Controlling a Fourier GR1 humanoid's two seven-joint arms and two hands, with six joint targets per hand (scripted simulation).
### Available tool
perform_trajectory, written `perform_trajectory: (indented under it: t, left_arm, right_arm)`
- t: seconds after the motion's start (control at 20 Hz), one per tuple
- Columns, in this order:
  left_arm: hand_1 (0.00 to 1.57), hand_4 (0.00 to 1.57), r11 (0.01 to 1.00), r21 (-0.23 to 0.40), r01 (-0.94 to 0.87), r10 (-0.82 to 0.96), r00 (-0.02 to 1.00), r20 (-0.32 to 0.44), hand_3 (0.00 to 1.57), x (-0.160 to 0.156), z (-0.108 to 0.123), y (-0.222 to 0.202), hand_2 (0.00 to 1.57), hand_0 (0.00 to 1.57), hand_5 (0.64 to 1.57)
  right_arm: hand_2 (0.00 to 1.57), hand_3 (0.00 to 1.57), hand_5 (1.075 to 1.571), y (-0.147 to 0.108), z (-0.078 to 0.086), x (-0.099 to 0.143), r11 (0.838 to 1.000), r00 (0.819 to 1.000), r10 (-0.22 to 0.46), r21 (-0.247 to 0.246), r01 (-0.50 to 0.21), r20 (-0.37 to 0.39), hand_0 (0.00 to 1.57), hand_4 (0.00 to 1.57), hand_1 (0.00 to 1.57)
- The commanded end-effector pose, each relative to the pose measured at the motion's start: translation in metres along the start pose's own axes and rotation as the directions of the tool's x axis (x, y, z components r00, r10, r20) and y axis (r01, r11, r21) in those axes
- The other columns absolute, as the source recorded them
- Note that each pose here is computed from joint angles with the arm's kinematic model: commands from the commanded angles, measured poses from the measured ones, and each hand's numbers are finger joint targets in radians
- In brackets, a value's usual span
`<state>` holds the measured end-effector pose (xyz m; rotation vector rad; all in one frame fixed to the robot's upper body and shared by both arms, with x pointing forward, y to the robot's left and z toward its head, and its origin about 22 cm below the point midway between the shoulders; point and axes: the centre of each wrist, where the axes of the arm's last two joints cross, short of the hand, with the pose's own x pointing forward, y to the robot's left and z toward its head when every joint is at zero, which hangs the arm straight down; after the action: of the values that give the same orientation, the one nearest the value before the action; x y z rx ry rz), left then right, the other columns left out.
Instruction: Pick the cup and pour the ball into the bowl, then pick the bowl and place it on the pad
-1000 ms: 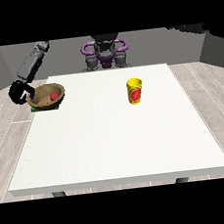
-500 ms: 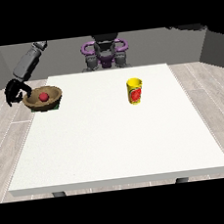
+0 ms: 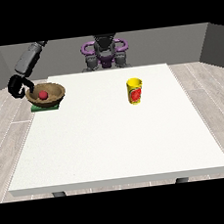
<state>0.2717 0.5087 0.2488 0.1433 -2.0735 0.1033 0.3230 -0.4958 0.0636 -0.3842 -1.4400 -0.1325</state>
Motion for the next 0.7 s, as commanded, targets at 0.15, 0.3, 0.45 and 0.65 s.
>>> perform_trajectory:
  t: [0.15, 0.3, 0.45, 0.65]
  left_arm:
    - [0.0, 0.65, 1.0, 0.027, 0.0, 0.0, 1.0, -0.002, 0.0, 0.001, -0.002, 0.01, 0.0, 0.0, 1.538]
    - [0.0, 0.64, 1.0, 0.011, 0.018, -0.018, 1.0, -0.003, 0.0, 0.014, -0.004, 0.015, 0.0, 0.0, 1.542]
    - [0.0, 0.76, 0.998, -0.057, -0.033, 0.033, 0.999, -0.009, 0.0, 0.014, 0.002, 0.002, 0.0, 0.0, 1.544]
    - [0.0, 0.98, 0.992, -0.062, -0.107, 0.097, 0.983, -0.156, 0.0, -0.026, -0.003, -0.054, 0.0, 0.0, 1.57]
  right_arm:
    - [1.57, 1.06, 1.571, -0.022, -0.004, 0.025, 0.987, 0.99, -0.128, -0.107, 0.121, -0.061, 1.34, 0.0, 1.34]
    - [0.0, 0.0, 1.514, -0.024, 0.0, 0.018, 0.995, 0.994, -0.053, -0.091, 0.044, -0.097, 0.0, 0.0, 0.0]
    - [0.0, 0.0, 1.485, -0.051, 0.018, -0.001, 0.99, 0.99, -0.07, -0.131, 0.054, -0.121, 0.0, 0.0, 0.0]
    - [0.0, 0.0, 1.416, -0.044, 0.001, 0.036, 0.998, 0.989, -0.029, -0.054, 0.021, -0.147, 0.0, 0.0, 0.0]
